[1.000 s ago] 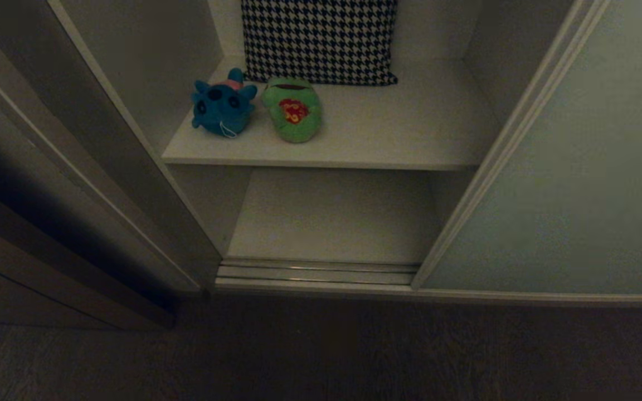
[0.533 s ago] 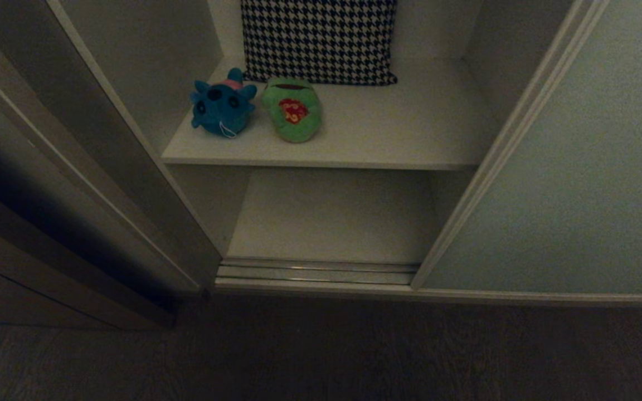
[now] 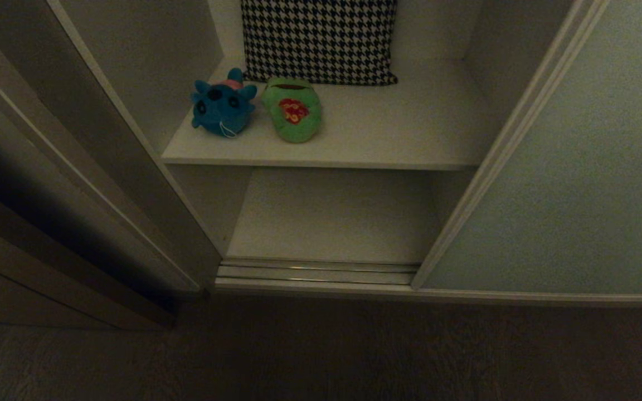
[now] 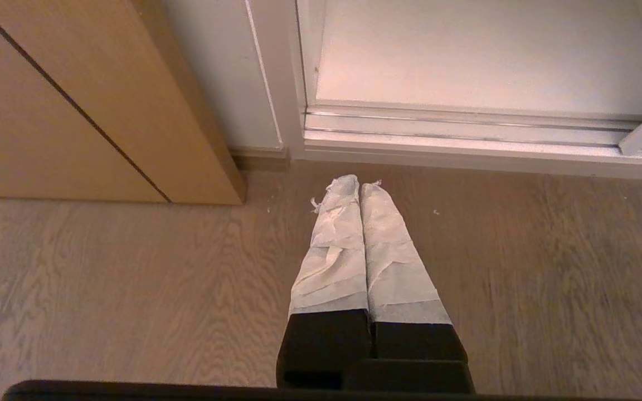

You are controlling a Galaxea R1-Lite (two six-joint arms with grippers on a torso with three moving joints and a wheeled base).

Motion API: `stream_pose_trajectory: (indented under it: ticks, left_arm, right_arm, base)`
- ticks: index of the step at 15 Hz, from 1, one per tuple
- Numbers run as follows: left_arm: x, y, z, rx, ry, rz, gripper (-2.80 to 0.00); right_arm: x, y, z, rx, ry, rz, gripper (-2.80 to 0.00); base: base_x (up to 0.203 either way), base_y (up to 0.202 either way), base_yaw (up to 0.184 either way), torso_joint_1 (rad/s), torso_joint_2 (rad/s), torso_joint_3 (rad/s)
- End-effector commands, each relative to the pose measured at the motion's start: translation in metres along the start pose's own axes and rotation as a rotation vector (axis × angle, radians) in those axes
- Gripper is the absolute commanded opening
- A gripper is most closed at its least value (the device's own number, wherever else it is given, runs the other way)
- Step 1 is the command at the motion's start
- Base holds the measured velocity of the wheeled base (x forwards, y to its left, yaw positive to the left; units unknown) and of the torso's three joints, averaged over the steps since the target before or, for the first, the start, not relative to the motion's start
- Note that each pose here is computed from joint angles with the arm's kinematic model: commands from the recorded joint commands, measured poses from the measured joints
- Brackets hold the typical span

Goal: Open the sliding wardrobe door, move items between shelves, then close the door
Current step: Close the door

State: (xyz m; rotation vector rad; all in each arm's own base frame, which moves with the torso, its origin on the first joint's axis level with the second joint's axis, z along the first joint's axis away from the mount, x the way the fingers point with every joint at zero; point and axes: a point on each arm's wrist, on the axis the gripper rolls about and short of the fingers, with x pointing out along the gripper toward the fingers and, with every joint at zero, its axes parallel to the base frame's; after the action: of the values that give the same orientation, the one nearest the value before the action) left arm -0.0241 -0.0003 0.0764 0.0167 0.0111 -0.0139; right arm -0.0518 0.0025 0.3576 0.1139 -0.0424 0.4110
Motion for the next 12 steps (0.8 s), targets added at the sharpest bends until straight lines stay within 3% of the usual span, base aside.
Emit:
stream_pose_trajectory:
  ticks: [1, 3, 6, 10, 12]
  left_arm:
    - [0.000, 0.000, 0.000, 0.000, 0.003, 0.000, -2.80]
    - [0.000, 0.000, 0.000, 0.000, 0.003, -0.001, -2.80]
    - [0.000, 0.000, 0.000, 0.000, 0.003, 0.000, -2.80]
    - [0.000, 0.000, 0.000, 0.000, 0.003, 0.001, -2.80]
    - [0.000, 0.000, 0.000, 0.000, 0.003, 0.001, -2.80]
  right_arm:
    - [0.035, -0.009, 0.027, 0.065, 0.028, 0.023, -2.80]
    - [0.050, -0.012, 0.040, 0.087, 0.029, 0.064, -2.80]
    - [0.086, -0.022, 0.044, 0.112, 0.092, 0.037, -2.80]
    - [0.120, -0.042, 0.044, 0.154, 0.170, 0.171, -2.80]
    - [0.133, -0.053, 0.044, 0.166, 0.183, 0.166, -2.80]
  base:
    - [0.000, 0.000, 0.000, 0.000, 0.00, 0.000]
    - [0.000, 0.000, 0.000, 0.000, 0.00, 0.000]
    - [0.000, 0.000, 0.000, 0.000, 0.00, 0.000]
    - [0.000, 0.000, 0.000, 0.000, 0.00, 0.000]
    - [0.000, 0.000, 0.000, 0.000, 0.00, 0.000]
